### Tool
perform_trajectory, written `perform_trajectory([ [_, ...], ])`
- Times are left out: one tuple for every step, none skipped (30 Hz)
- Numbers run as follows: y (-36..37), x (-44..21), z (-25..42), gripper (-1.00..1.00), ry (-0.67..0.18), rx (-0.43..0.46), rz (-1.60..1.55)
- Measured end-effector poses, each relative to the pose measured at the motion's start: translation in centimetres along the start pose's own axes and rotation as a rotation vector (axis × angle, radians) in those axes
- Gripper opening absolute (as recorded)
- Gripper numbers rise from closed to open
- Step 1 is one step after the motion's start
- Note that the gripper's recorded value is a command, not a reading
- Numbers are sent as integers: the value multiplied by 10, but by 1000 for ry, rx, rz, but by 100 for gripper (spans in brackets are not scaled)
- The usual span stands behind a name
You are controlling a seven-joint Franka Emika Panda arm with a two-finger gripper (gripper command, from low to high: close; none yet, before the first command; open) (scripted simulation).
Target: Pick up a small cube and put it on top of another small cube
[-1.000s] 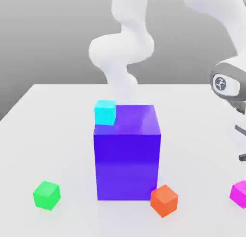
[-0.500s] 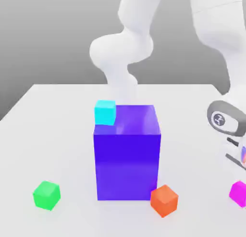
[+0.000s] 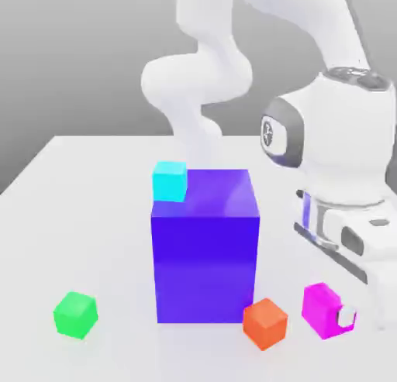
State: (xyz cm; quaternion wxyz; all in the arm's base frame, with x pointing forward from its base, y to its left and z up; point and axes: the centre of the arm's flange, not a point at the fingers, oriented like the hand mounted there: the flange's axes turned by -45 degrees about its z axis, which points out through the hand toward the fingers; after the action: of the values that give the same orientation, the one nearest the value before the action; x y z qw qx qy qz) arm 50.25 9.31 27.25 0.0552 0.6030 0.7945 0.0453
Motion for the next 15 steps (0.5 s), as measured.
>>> perform_trajectory([
  [-5, -26, -3, -100, -6, 0, 26],
  [-12, -54, -5, -100, -12, 0, 55],
  [-22, -84, -8, -100, -18, 1, 89],
  [-33, -113, -10, -100, -23, 3, 123],
  [-45, -138, -13, -100, -27, 4, 152],
  [-60, -163, -14, -100, -30, 12, 183],
  [-79, -187, -13, -100, -31, 25, 216],
  [-101, -208, -11, -100, -30, 42, 250],
  [-124, -228, -8, -100, -27, 59, 283],
  [-147, -245, -6, -100, -21, 77, 316],
  [-172, -259, -2, -100, -13, 99, 348],
  [-192, -266, 4, -100, -5, 122, 373],
  [-198, -265, 8, -100, -1, 131, 373],
  [-196, -261, 12, -100, 0, 134, 358],
  [-196, -259, 16, -100, 0, 135, 352],
])
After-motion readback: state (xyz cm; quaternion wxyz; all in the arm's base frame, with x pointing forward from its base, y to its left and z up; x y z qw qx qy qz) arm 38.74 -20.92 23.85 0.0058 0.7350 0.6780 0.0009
